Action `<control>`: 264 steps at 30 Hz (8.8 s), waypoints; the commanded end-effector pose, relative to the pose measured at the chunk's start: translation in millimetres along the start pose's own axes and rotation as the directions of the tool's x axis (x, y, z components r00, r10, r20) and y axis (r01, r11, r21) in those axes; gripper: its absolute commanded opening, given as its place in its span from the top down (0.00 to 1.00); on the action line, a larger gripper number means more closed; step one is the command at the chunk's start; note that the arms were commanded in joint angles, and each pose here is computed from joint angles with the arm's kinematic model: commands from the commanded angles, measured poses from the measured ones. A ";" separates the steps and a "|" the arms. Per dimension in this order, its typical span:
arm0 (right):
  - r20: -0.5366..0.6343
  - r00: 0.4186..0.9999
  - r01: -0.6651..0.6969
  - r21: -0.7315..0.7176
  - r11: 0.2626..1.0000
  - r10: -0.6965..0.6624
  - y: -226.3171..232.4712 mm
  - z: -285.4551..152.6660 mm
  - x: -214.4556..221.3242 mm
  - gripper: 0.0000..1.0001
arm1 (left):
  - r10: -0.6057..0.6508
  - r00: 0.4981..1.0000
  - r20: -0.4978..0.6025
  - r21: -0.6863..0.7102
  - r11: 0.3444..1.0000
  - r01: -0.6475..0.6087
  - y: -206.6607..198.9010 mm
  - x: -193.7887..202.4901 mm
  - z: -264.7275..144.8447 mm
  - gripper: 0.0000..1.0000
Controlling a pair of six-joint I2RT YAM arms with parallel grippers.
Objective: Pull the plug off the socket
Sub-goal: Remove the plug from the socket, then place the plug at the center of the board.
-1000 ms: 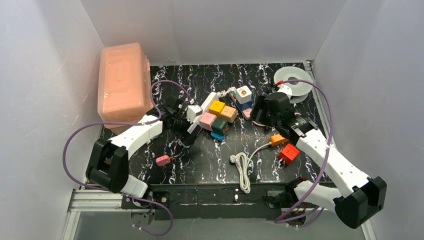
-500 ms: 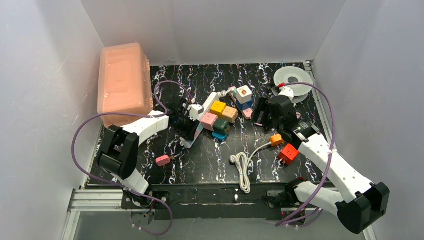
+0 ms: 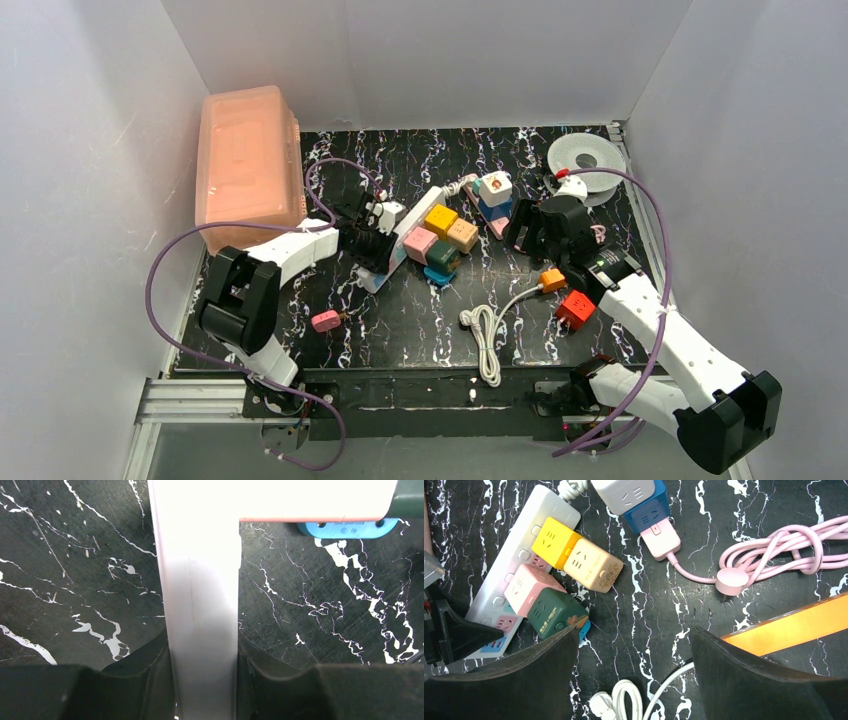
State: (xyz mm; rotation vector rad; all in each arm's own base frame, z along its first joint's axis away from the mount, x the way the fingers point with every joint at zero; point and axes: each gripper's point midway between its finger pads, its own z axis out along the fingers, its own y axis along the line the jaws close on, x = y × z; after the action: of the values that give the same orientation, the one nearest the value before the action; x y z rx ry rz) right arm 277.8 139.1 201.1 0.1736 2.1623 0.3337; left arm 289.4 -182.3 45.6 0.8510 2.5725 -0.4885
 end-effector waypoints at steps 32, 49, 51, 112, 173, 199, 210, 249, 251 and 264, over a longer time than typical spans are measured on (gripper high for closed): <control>-0.077 0.935 0.264 -0.507 0.821 -0.348 141.1 8.0 26.5 0.12 | -0.018 0.989 0.149 0.158 0.987 -0.006 -44.4 -34.9 -80.3 1.00; -0.125 0.832 0.354 -0.630 0.691 -0.541 193.3 65.2 78.8 0.06 | 0.021 0.984 0.179 0.152 0.987 -0.049 -49.0 -35.0 -95.7 1.00; -0.123 0.828 0.357 -0.637 0.683 -0.547 196.5 70.5 81.6 0.06 | 0.021 0.983 0.182 0.153 0.987 -0.050 -49.3 -35.9 -96.8 1.00; -0.266 0.812 0.271 -0.618 0.738 -0.520 165.3 45.8 114.4 0.99 | 0.075 0.981 0.177 -0.239 0.971 -0.031 14.5 -47.7 -91.9 1.00; 0.072 0.993 0.043 -0.959 0.281 0.093 240.4 -179.3 -68.8 0.99 | 0.827 -0.255 0.501 -0.578 0.101 -0.809 -192.3 -62.1 -257.7 0.02; 0.275 0.893 -0.036 -0.744 0.667 0.356 200.2 -103.7 -119.4 0.99 | 0.774 -0.037 0.632 -0.666 0.519 -0.535 -180.1 -101.8 -311.5 0.02; 0.395 0.879 0.011 -0.581 0.814 0.269 195.5 -99.8 -127.6 0.99 | 0.532 0.186 0.826 -0.284 0.678 -0.678 -214.0 -80.0 -301.0 0.02; -0.416 0.908 0.103 0.340 0.935 0.051 140.6 87.5 173.3 0.83 | 0.815 -0.146 0.560 -0.651 0.324 -0.687 -185.1 -55.8 -291.4 0.02; -0.433 0.901 0.112 0.325 0.939 0.042 145.0 89.5 176.1 0.66 | 0.817 -0.147 0.557 -0.648 0.318 -0.692 -184.7 -53.1 -290.6 0.02; -0.408 0.912 0.170 0.262 0.950 -0.050 148.8 64.0 148.1 0.24 | 0.816 -0.145 0.560 -0.632 0.307 -0.712 -185.4 -47.2 -286.4 0.02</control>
State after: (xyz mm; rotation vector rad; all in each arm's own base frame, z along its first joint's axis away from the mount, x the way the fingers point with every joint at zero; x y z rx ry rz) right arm 241.2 329.6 50.5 0.1780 2.6933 -0.0736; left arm 143.3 -222.4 341.2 1.4443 0.7843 -0.2077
